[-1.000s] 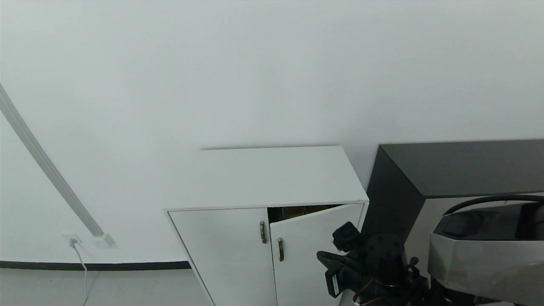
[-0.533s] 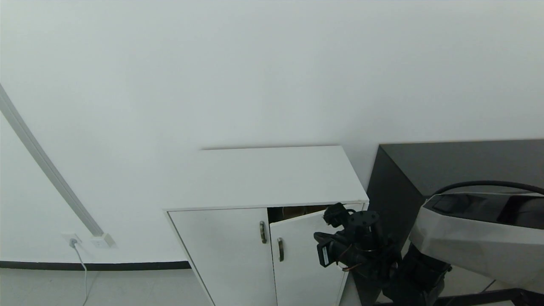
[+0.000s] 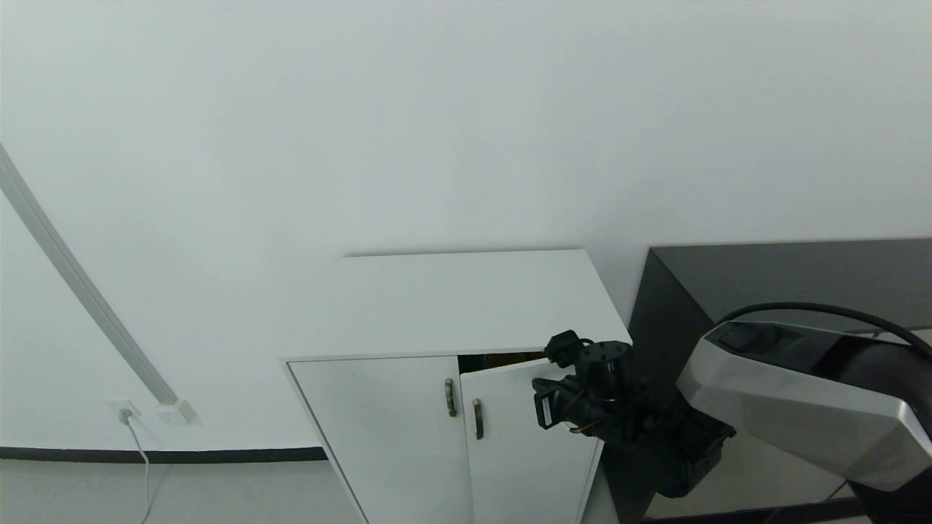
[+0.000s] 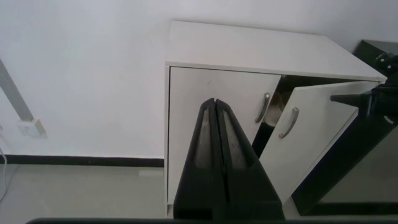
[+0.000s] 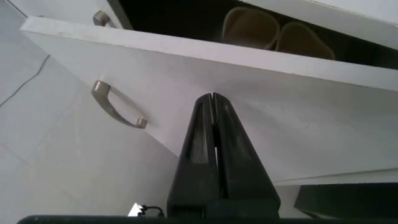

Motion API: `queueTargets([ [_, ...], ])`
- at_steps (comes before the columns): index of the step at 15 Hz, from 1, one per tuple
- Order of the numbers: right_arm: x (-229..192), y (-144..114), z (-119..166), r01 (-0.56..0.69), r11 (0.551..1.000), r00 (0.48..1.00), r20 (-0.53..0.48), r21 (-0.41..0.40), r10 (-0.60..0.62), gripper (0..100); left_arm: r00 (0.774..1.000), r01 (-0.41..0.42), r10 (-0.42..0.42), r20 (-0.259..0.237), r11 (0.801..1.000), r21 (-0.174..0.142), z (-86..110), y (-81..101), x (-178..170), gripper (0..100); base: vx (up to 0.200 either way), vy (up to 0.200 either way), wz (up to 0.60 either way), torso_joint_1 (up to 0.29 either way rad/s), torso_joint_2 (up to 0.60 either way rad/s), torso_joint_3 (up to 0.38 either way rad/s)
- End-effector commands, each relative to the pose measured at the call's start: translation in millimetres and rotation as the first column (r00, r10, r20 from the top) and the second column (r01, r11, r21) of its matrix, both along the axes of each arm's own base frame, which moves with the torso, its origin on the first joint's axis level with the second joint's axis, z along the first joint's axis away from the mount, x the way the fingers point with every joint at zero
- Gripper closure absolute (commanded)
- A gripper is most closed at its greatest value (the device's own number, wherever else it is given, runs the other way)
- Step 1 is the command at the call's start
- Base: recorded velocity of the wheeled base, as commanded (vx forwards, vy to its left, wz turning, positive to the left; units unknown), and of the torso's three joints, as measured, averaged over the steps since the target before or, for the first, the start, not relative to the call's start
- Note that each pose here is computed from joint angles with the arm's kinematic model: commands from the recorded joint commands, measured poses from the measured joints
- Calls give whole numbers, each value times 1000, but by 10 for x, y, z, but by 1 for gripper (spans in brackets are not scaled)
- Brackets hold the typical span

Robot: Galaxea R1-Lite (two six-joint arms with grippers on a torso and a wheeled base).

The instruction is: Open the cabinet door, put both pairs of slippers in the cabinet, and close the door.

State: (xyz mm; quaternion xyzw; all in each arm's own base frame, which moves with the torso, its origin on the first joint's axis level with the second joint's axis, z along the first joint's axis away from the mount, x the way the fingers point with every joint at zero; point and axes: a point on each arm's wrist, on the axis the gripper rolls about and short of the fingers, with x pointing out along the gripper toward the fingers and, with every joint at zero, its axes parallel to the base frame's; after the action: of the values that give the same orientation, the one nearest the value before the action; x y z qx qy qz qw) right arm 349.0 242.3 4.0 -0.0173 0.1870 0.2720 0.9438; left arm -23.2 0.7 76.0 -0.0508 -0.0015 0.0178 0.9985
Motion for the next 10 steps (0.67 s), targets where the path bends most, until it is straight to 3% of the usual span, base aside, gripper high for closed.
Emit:
queueTargets([
  [1, 83, 4, -21, 10, 1000, 1000, 1, 1, -10, 100, 1000, -1, 1, -1, 1000, 0, 0, 0, 1, 100, 0, 0, 0, 0, 0, 0],
  [10, 253, 53, 3, 21, 1000, 1000, 2, -1, -21, 100, 1000, -1, 1, -1, 1000, 0, 0, 0, 1, 100, 0, 0, 0, 0, 0, 0],
])
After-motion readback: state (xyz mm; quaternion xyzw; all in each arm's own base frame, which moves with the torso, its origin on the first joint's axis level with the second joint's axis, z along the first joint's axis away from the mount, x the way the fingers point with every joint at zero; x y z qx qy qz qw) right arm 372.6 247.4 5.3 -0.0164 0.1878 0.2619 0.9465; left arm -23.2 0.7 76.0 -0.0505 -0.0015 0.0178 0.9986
